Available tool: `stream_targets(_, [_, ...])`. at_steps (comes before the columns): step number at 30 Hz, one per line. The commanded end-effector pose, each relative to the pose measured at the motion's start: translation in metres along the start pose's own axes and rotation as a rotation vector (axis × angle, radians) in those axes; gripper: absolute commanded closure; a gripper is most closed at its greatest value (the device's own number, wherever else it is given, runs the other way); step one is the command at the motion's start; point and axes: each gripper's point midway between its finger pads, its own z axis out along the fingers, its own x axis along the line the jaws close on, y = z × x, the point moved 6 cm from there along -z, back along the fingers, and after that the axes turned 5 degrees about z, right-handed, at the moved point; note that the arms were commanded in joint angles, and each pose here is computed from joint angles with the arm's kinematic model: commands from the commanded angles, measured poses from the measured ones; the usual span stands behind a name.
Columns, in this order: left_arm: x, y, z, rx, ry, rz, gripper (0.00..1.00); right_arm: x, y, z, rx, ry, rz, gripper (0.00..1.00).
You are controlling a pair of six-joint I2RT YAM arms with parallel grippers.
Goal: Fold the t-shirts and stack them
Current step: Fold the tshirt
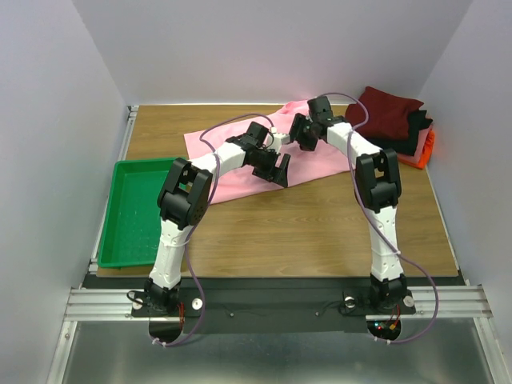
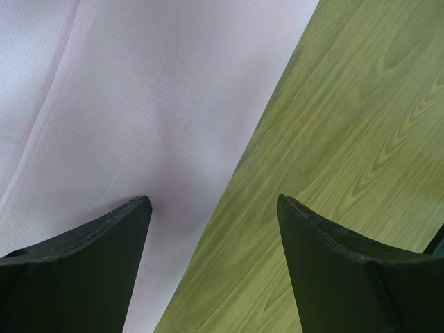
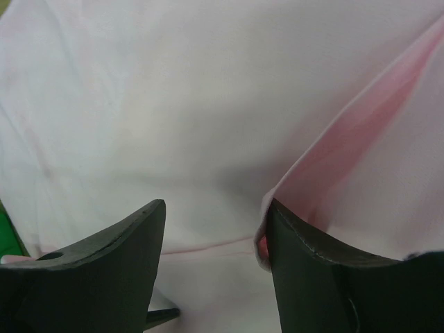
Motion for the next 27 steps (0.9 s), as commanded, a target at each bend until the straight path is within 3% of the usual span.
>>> stream_targets(1, [0.000,-0.002,0.002,0.018,-0.014,0.006,0.14,0.036,0.019,-0.005,-0.065,0.115,-0.038,0.36])
stream_targets(14, [0.000,-0.003,0.003,0.024,-0.022,0.003,0.15,0.062,0.041,-0.005,-0.117,0.194,-0.025,0.36])
stream_targets(27, [-0.001,-0.007,0.004,0.034,-0.032,-0.005,0.14,0.029,0.070,-0.040,-0.240,0.067,-0.052,0.32])
